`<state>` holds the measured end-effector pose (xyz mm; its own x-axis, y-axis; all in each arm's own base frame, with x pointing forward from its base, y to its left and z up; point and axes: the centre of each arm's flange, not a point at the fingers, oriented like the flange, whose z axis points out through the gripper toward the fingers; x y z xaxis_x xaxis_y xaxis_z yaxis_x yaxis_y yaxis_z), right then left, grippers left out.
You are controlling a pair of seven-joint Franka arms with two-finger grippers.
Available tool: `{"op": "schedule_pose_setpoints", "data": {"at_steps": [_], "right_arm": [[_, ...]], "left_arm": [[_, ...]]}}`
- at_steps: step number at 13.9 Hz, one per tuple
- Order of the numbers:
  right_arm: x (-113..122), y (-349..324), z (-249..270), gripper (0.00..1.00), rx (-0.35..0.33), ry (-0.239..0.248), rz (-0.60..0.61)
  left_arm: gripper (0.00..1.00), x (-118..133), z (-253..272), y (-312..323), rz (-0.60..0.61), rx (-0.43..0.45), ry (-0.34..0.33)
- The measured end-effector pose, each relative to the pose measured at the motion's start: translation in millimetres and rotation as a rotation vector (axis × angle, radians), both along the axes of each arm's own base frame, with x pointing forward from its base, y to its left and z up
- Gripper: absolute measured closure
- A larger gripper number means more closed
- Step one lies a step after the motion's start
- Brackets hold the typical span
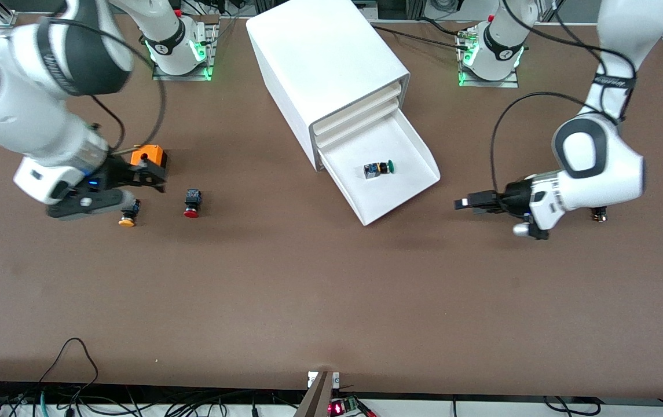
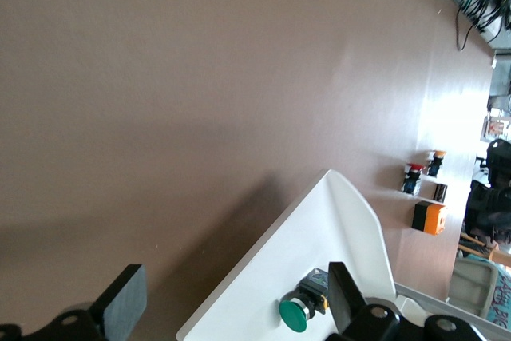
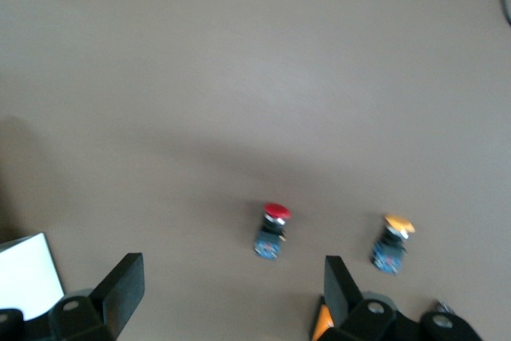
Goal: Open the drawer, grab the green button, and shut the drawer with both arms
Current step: 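Reach the right gripper into the drawer while the left gripper withdraws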
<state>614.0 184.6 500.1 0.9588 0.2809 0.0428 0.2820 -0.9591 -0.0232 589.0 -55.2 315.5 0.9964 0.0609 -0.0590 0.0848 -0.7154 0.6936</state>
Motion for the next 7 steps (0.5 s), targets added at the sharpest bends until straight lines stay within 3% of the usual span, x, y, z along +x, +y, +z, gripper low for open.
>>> {"op": "schedule_pose_setpoints", "data": {"at_steps": [2, 5, 7], "right_arm": [[1, 55, -5, 0.00, -0.003, -0.013, 0.077], [-3, 119, -21, 0.00, 0.013, -0.009, 0.170], [-8, 155, -33, 0.00, 0.026, 0.001, 0.249]], "left_arm": [[0.00, -2, 40, 6, -0.075, 0.112, -0.081], [0.00, -12, 134, 16, -0.257, 0.393, -0.227], [0.00, -30, 199, 18, -0.335, 0.505, -0.236]]}}
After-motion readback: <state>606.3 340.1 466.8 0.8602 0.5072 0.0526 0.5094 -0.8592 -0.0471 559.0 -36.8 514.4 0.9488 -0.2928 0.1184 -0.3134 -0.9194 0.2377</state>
